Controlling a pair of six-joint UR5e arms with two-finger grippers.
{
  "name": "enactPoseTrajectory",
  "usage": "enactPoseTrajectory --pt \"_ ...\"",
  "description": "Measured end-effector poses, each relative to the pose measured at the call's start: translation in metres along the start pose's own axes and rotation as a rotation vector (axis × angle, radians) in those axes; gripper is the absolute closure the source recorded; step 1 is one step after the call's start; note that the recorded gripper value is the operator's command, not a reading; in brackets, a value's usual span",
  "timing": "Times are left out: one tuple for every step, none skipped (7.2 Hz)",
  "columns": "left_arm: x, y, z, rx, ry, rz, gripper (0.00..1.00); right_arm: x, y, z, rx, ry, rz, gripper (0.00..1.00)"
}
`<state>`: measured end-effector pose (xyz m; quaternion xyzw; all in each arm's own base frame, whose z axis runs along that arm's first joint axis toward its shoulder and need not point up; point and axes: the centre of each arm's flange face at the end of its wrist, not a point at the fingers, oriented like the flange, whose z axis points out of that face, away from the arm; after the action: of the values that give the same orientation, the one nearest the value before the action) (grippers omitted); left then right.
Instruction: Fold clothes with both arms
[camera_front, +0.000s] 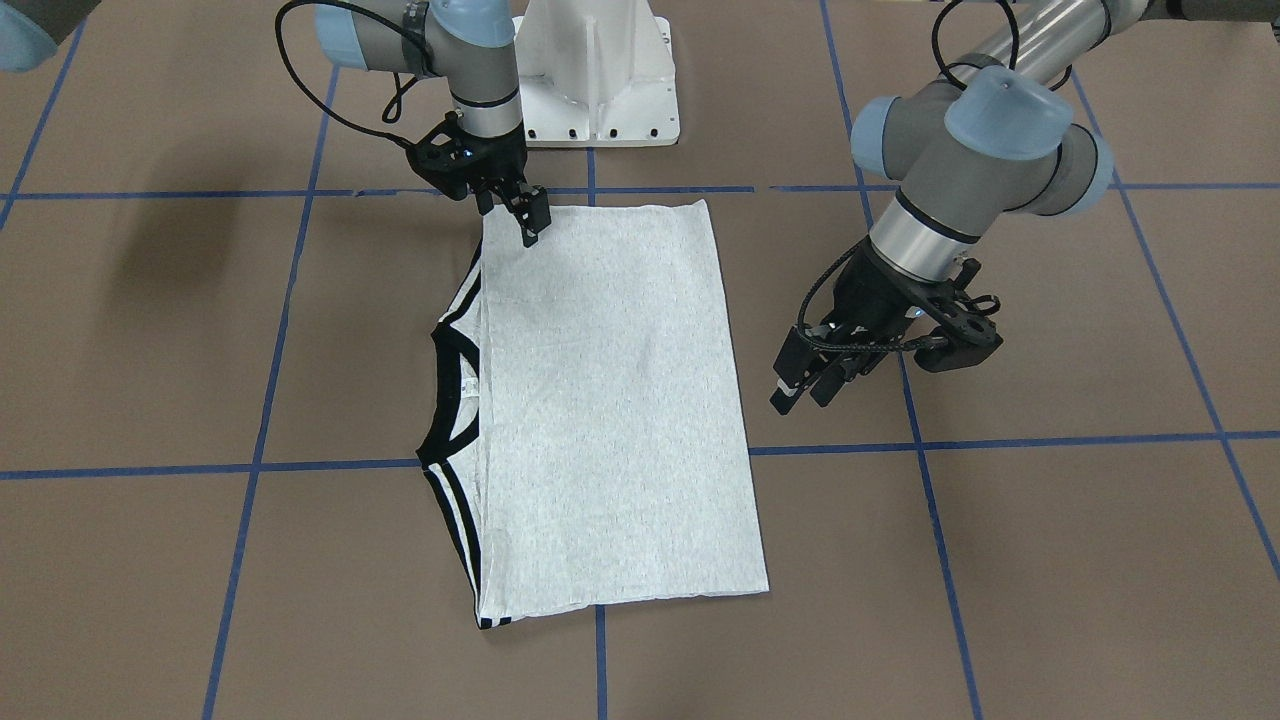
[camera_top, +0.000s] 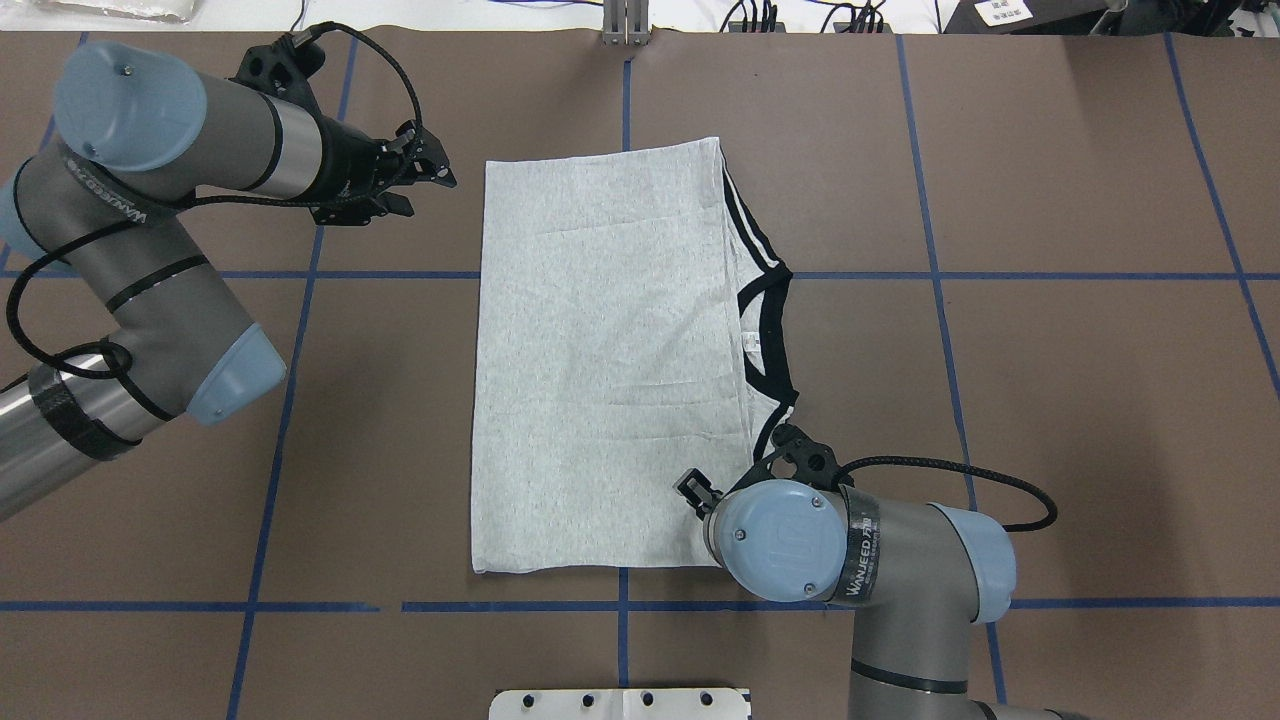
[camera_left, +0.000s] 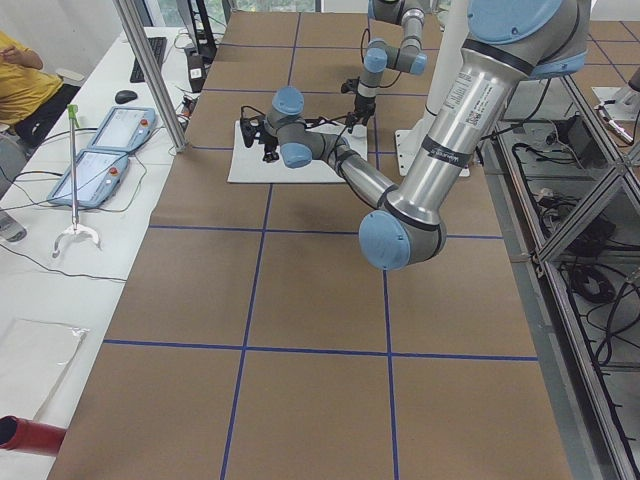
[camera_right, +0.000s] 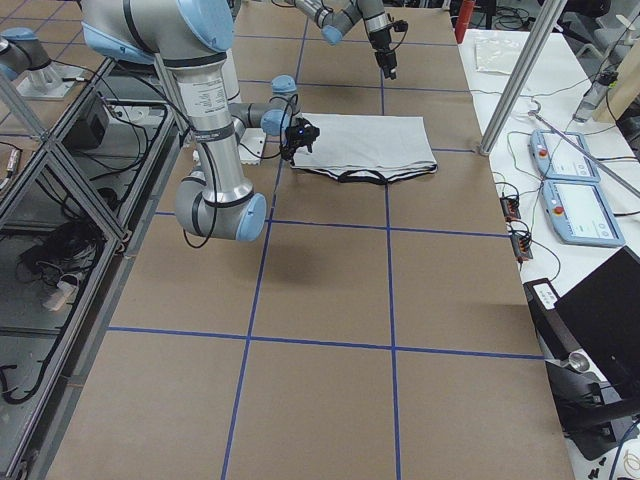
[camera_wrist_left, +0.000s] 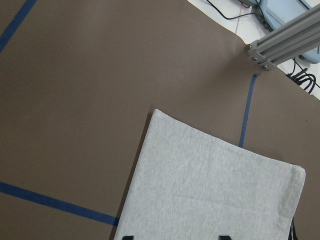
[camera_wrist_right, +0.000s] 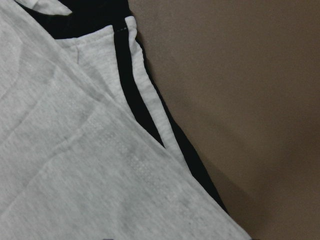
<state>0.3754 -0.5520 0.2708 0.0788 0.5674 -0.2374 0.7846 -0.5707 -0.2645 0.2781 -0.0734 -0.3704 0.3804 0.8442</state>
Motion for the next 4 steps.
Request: enactPoseTrajectory --pt "0.0000 -0.0003 -0.0002 0.001 0.000 0.000 0.35 0.0001 0.0008 0.0015 -0.001 0.003 -0.001 0.26" --pt "0.0002 -0.0005 -0.0003 0.001 0.000 0.000 0.36 0.0001 0.0013 0.0019 -0.001 0.003 -0.001 0.40" --pt "0.0006 -0.0005 -0.0006 0.001 0.001 0.001 0.36 0.0004 0.0018 0.0021 -0.002 0.004 -0.001 0.47" --pt "0.0008 -0.0004 -0.0008 0.001 0.002 0.001 0.36 0.0008 0.0019 0.0026 -0.001 0.005 -0.001 0.66"
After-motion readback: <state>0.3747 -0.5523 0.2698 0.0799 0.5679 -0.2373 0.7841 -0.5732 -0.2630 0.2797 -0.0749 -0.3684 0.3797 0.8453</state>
